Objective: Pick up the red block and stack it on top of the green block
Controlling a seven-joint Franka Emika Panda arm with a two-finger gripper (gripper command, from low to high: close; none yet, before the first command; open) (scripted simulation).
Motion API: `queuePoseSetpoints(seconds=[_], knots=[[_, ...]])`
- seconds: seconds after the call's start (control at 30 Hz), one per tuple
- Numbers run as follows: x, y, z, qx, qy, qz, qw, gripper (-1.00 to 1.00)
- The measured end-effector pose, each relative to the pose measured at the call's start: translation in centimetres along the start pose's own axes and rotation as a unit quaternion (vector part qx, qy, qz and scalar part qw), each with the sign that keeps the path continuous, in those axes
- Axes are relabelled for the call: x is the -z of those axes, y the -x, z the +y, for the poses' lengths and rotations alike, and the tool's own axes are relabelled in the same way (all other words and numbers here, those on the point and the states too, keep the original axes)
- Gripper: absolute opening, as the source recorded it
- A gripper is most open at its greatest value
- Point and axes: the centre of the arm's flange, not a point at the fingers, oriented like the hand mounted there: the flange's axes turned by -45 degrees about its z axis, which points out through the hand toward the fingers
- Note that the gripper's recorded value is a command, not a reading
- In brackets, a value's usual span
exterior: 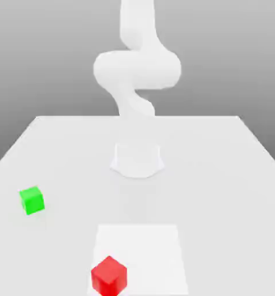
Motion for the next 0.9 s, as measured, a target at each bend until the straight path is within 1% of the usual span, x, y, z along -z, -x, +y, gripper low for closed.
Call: queuePoseSetpoints(seconds=[0.2,0.4,0.63,0.83,0.9], knots=[[-12.1,1.5,0.8,-0.064,0.043,-0.084,0.993,0.00],[-23.0,5.7,2.5,-0.129,0.077,-0.164,0.975,0.00],[-33.7,13.4,4.7,-0.209,0.105,-0.252,0.939,0.00],[-40.7,21.6,5.4,-0.276,0.116,-0.325,0.897,0.00],[-42.7,23.7,5.5,-0.284,0.117,-0.333,0.891,0.00]])
